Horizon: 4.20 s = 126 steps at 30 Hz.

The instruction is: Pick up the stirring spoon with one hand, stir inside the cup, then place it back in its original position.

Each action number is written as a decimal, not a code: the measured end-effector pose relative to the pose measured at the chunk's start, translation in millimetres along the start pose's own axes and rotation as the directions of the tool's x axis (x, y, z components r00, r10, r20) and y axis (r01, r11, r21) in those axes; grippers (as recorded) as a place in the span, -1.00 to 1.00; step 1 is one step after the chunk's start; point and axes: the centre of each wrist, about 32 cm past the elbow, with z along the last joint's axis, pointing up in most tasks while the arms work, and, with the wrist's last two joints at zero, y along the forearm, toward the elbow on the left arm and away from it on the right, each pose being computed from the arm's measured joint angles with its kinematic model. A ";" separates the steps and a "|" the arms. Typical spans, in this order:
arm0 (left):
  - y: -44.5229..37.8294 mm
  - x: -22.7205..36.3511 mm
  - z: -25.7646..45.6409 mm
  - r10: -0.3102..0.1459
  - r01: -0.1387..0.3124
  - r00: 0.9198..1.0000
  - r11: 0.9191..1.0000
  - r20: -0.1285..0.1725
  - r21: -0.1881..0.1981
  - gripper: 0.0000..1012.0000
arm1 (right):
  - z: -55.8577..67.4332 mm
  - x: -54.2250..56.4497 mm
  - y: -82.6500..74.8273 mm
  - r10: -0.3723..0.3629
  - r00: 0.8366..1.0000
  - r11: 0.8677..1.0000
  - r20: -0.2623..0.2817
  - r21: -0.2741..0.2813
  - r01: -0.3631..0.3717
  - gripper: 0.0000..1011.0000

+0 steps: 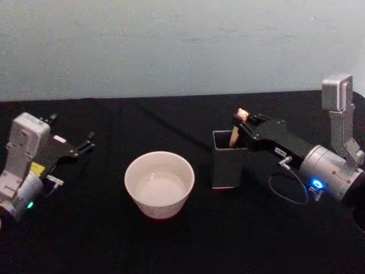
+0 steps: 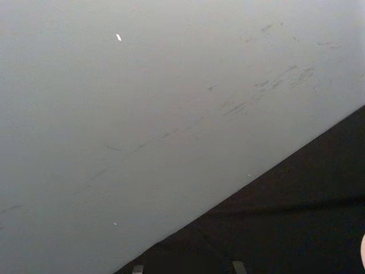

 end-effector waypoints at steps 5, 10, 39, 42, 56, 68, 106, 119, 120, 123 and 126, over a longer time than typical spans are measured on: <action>0.0 0.0 0.0 0.000 0.000 1.000 1.000 0.000 0.000 0.98 | -1.8 0.5 0.0 -0.002 1.000 1.000 -0.003 -0.008 0.002 -0.58; 0.0 0.0 0.0 0.000 0.000 1.000 1.000 0.000 0.000 0.98 | -3.2 1.3 -0.1 -0.001 1.000 1.000 -0.014 -0.014 0.000 -0.58; 0.0 0.0 0.0 0.000 0.000 1.000 1.000 0.000 0.000 0.98 | -3.1 1.6 0.0 -0.007 1.000 1.000 -0.022 -0.016 0.007 -0.58; 0.0 0.0 0.0 0.000 0.000 1.000 1.000 0.000 0.000 0.98 | -3.1 1.5 0.1 -0.007 1.000 1.000 -0.022 -0.015 0.006 -0.50; 0.0 0.0 0.0 0.000 0.000 1.000 1.000 0.000 0.000 0.98 | -3.0 1.5 0.1 -0.006 1.000 1.000 -0.021 -0.015 0.006 0.39; 0.0 0.0 0.0 0.000 0.000 1.000 1.000 0.000 0.000 0.98 | -3.1 1.5 0.1 -0.006 1.000 1.000 -0.021 -0.015 0.006 0.99; 0.0 0.0 0.0 0.000 0.000 1.000 1.000 0.000 0.000 0.98 | -45.4 -8.7 5.4 -0.480 0.865 0.873 0.145 -0.018 0.488 0.99; 0.0 0.0 0.1 0.000 0.000 1.000 1.000 0.000 0.000 0.98 | -46.1 -7.7 5.7 -0.479 0.866 0.873 0.140 -0.026 0.487 0.99; 0.0 0.0 0.0 0.000 0.000 1.000 1.000 0.000 0.000 0.98 | -46.0 -7.7 5.7 -0.479 0.866 0.873 0.140 -0.026 0.487 0.99; 0.0 0.0 0.0 0.000 0.000 1.000 1.000 0.000 0.000 0.98 | -45.7 -7.8 5.8 -0.479 0.867 0.874 0.141 -0.024 0.486 0.99; 0.0 0.0 0.0 0.000 0.000 1.000 1.000 0.000 0.000 0.98 | -45.3 -7.9 5.8 -0.478 0.867 0.874 0.141 -0.022 0.486 0.99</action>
